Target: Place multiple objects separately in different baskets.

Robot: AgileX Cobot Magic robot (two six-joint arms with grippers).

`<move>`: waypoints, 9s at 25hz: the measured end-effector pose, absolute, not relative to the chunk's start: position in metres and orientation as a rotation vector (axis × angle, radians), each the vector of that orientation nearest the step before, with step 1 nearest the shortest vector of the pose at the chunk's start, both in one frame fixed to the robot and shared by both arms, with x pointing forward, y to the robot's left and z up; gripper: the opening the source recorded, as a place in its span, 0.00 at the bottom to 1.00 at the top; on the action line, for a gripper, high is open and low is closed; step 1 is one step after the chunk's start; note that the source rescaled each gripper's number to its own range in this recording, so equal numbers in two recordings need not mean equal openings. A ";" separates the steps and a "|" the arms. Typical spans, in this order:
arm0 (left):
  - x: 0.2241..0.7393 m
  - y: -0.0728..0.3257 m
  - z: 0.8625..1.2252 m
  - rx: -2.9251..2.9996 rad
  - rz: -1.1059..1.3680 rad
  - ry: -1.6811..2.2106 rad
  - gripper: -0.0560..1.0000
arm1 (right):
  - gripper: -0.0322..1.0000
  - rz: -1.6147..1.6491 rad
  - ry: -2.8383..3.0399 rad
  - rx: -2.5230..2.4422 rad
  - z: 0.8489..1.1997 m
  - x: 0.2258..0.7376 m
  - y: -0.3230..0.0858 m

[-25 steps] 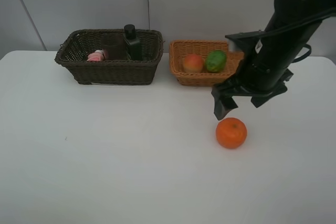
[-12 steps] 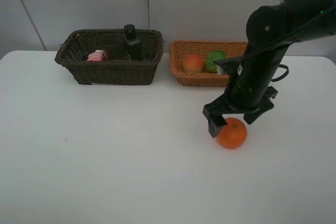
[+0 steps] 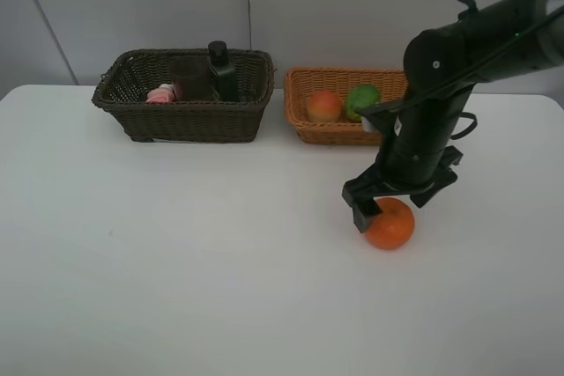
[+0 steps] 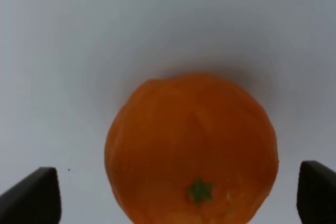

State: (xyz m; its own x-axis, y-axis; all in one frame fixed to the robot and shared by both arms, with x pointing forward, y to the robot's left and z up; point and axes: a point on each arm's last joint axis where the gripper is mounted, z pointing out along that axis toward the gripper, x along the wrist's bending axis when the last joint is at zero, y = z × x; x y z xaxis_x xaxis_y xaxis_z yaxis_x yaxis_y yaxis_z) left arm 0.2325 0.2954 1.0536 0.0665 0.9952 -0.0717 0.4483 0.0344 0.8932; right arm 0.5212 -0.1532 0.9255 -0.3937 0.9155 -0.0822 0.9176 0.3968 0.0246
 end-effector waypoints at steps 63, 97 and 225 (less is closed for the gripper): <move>0.232 0.295 1.054 1.533 0.851 1.499 0.90 | 0.40 -0.119 2.575 1.668 0.894 0.528 -0.155; 0.232 0.295 1.054 1.533 0.851 1.499 0.90 | 0.40 0.032 2.230 1.739 1.038 0.610 -0.198; 0.232 0.295 1.054 1.533 0.851 1.499 0.90 | 0.90 0.743 1.806 1.728 1.082 0.268 -0.304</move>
